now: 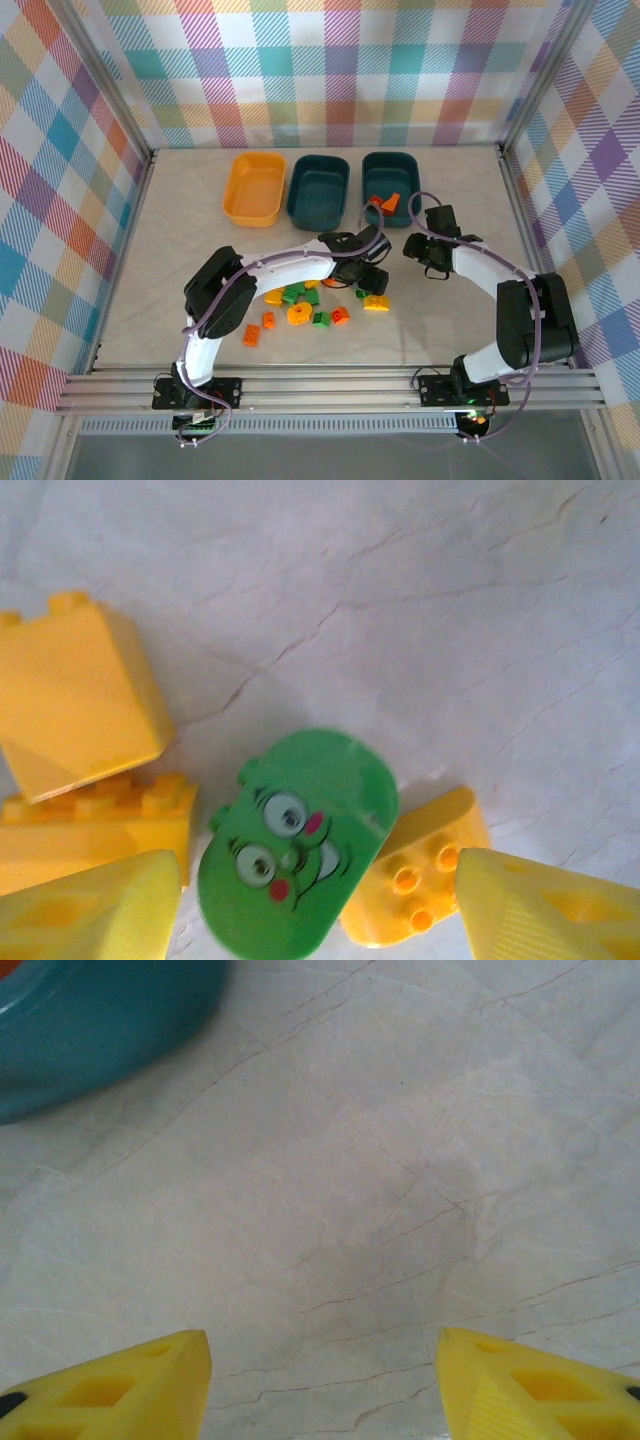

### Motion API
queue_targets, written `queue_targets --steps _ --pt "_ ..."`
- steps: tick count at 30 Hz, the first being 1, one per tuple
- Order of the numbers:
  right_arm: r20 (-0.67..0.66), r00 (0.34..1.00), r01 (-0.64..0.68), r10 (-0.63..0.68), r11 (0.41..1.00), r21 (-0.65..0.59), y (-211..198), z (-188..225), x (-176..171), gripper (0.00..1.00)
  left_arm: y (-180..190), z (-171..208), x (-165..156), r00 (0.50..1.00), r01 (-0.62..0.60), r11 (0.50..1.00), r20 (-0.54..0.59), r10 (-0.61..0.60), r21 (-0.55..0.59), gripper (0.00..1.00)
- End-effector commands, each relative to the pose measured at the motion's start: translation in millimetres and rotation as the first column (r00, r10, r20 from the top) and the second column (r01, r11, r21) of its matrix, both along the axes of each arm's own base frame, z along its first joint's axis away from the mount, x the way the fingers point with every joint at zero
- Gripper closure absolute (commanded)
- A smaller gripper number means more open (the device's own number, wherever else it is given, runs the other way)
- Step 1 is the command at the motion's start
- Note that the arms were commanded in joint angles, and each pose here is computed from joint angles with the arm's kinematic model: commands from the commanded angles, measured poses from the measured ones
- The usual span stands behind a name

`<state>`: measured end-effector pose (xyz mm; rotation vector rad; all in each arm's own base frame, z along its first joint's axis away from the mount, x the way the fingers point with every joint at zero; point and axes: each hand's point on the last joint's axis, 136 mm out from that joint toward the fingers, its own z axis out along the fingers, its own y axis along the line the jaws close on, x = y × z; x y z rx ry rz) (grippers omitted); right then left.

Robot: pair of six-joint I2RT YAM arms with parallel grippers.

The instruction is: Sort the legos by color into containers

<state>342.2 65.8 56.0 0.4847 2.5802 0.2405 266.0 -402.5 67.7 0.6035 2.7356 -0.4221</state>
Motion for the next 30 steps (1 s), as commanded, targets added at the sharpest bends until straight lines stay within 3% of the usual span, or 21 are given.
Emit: queue_targets --steps 1,17,24,30 --pt "0.034 0.999 -0.009 0.008 1.0 0.01 -1 7 1 0.39 -3 -13 -3 0.999 0.034 0.998 -0.014 -0.033 0.061 0.27" --pt "0.036 0.999 -0.003 0.002 1.0 0.013 -3 6 0 0.35 -11 -30 4 0.999 0.017 0.995 -0.036 -0.013 0.1 0.29" --pt "0.046 0.999 -0.001 0.0 1.0 0.018 -4 9 0 0.34 13 -23 14 0.999 -0.013 0.986 0.048 0.005 0.165 0.26" --pt "0.051 0.999 -0.006 0.005 1.0 0.02 -3 12 -1 0.34 27 -25 7 1.0 -0.016 0.986 0.026 0.012 0.163 0.25"
